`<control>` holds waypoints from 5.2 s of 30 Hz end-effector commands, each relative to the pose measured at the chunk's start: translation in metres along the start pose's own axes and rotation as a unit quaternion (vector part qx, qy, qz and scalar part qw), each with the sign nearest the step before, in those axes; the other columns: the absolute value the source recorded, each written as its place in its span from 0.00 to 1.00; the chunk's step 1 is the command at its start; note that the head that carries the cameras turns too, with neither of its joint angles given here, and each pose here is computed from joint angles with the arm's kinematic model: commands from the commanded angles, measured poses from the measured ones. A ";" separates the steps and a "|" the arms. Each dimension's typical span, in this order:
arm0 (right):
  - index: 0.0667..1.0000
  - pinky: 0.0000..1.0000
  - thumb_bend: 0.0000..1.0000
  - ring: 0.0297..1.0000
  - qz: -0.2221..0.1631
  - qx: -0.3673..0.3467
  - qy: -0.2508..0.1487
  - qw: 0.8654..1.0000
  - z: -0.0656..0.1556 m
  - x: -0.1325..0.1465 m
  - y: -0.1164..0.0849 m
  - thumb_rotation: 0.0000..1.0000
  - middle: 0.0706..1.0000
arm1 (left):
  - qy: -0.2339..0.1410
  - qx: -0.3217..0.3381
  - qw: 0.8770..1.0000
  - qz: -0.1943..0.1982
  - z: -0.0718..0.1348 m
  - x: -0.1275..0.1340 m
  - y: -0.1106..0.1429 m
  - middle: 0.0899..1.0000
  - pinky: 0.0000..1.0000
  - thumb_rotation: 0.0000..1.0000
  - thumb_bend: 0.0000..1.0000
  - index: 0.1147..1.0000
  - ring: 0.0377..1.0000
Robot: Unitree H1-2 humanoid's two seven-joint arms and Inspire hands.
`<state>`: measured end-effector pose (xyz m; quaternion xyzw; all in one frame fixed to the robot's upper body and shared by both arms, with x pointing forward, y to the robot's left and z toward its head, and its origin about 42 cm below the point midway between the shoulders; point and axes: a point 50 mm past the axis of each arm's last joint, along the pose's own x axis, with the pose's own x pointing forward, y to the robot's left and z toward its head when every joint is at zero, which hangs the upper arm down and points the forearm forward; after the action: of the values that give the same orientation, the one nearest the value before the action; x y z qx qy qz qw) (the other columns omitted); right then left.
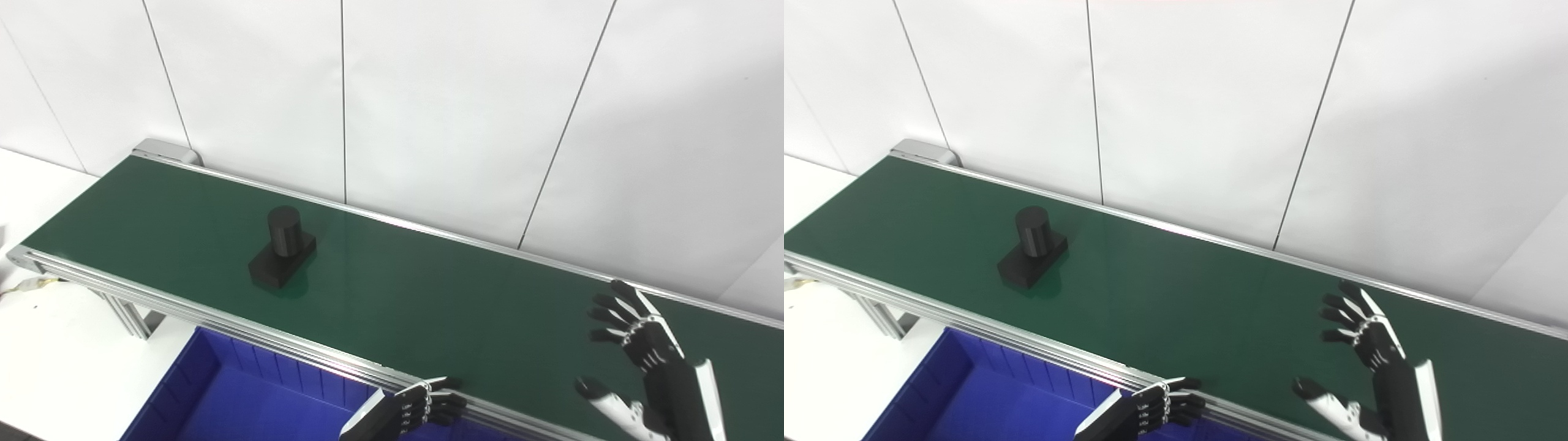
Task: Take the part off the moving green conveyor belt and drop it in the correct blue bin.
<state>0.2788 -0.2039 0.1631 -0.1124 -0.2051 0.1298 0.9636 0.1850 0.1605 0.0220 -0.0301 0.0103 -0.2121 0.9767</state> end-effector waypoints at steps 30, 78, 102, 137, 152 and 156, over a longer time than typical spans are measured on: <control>0.87 0.75 0.74 0.81 0.038 -0.037 0.006 0.999 -0.007 0.086 0.022 0.43 0.82 | -0.028 0.003 1.000 0.000 0.011 0.007 0.005 0.79 0.78 0.11 1.00 0.84 0.79; 0.85 0.76 0.77 0.80 0.167 -0.058 0.040 0.984 -0.020 0.165 0.136 0.38 0.81 | -0.030 0.007 1.000 -0.006 0.016 0.005 0.001 0.79 0.78 0.09 1.00 0.81 0.79; 0.85 0.73 0.76 0.79 0.219 -0.135 0.058 0.964 -0.037 0.194 0.169 0.47 0.80 | -0.034 -0.006 0.999 -0.006 0.014 0.007 -0.006 0.78 0.78 0.09 1.00 0.79 0.79; 0.45 0.51 0.52 0.46 0.150 -0.116 0.032 0.981 -0.039 0.192 0.183 0.00 0.48 | -0.036 -0.010 0.999 -0.006 0.018 0.003 -0.011 0.79 0.78 0.10 1.00 0.79 0.79; 0.44 0.50 0.52 0.44 0.129 -0.093 0.015 0.987 -0.035 0.193 0.175 0.00 0.47 | -0.035 -0.005 0.999 -0.004 0.020 0.001 -0.009 0.79 0.79 0.11 1.00 0.80 0.79; 0.44 0.50 0.52 0.45 0.126 -0.088 0.012 0.988 -0.032 0.193 0.174 0.00 0.47 | -0.035 -0.004 0.999 -0.003 0.020 0.000 -0.009 0.79 0.79 0.12 1.00 0.80 0.79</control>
<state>0.4235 -0.0004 0.1306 -0.2510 -0.1375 0.2283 0.9306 0.1794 0.1535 0.0330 -0.0397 -0.0032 -0.2166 0.9754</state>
